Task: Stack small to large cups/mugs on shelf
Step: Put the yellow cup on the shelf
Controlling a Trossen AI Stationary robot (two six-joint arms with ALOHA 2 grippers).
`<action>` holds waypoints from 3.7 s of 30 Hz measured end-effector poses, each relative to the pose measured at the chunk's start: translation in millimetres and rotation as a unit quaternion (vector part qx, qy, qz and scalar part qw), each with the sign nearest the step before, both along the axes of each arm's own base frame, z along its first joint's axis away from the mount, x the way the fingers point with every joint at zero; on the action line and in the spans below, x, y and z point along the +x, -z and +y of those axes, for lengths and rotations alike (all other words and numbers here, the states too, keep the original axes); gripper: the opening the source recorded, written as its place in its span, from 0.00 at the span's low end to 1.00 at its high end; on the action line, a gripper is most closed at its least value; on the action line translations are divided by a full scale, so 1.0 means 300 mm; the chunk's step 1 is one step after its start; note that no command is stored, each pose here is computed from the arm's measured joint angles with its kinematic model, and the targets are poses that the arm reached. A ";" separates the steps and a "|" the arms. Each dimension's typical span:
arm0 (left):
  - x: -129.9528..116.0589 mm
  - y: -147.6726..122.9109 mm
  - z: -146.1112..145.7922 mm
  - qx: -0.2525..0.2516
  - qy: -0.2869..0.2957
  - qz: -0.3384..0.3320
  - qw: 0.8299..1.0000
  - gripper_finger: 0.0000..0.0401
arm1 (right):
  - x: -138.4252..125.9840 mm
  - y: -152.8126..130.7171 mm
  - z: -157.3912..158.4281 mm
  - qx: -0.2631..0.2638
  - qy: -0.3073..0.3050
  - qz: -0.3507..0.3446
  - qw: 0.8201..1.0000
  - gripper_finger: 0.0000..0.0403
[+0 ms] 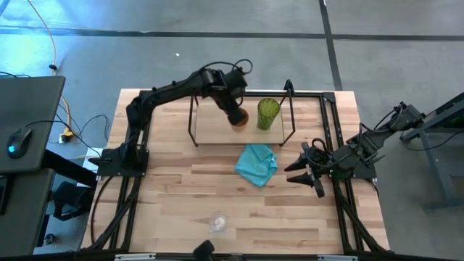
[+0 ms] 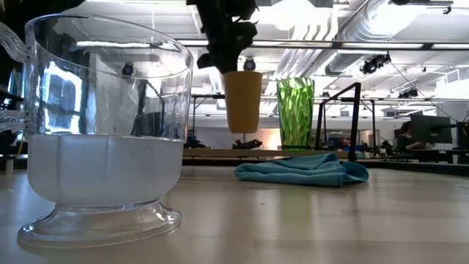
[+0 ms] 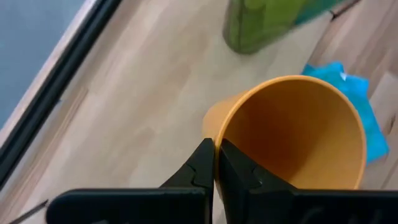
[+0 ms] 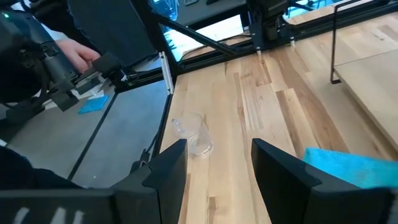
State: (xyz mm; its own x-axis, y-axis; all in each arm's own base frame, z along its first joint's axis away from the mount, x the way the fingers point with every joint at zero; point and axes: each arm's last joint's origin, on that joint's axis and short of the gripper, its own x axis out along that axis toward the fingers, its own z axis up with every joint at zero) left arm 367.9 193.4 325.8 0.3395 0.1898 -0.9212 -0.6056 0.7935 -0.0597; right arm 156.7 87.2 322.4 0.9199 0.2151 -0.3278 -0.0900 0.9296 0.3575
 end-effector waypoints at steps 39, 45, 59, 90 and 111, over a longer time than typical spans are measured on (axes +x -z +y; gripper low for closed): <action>-0.001 0.087 0.117 -0.014 -0.027 0.012 0.999 0.00 | 0.015 0.009 -0.038 -0.015 0.037 0.011 0.999 0.43; -0.003 0.088 0.116 -0.015 -0.027 0.015 0.999 0.00 | 0.015 0.009 -0.038 -0.022 0.035 0.009 0.999 0.43; -0.002 0.088 0.116 -0.015 -0.026 0.015 0.999 0.00 | 0.015 0.009 -0.038 -0.022 0.035 0.009 0.999 0.43; -0.001 0.093 0.117 -0.017 -0.027 0.017 0.999 0.00 | 0.015 0.009 -0.038 -0.021 0.035 0.009 0.999 0.43; 0.012 0.123 0.124 -0.022 -0.026 0.025 0.999 0.00 | 0.015 0.011 -0.038 -0.024 0.035 0.012 0.999 0.43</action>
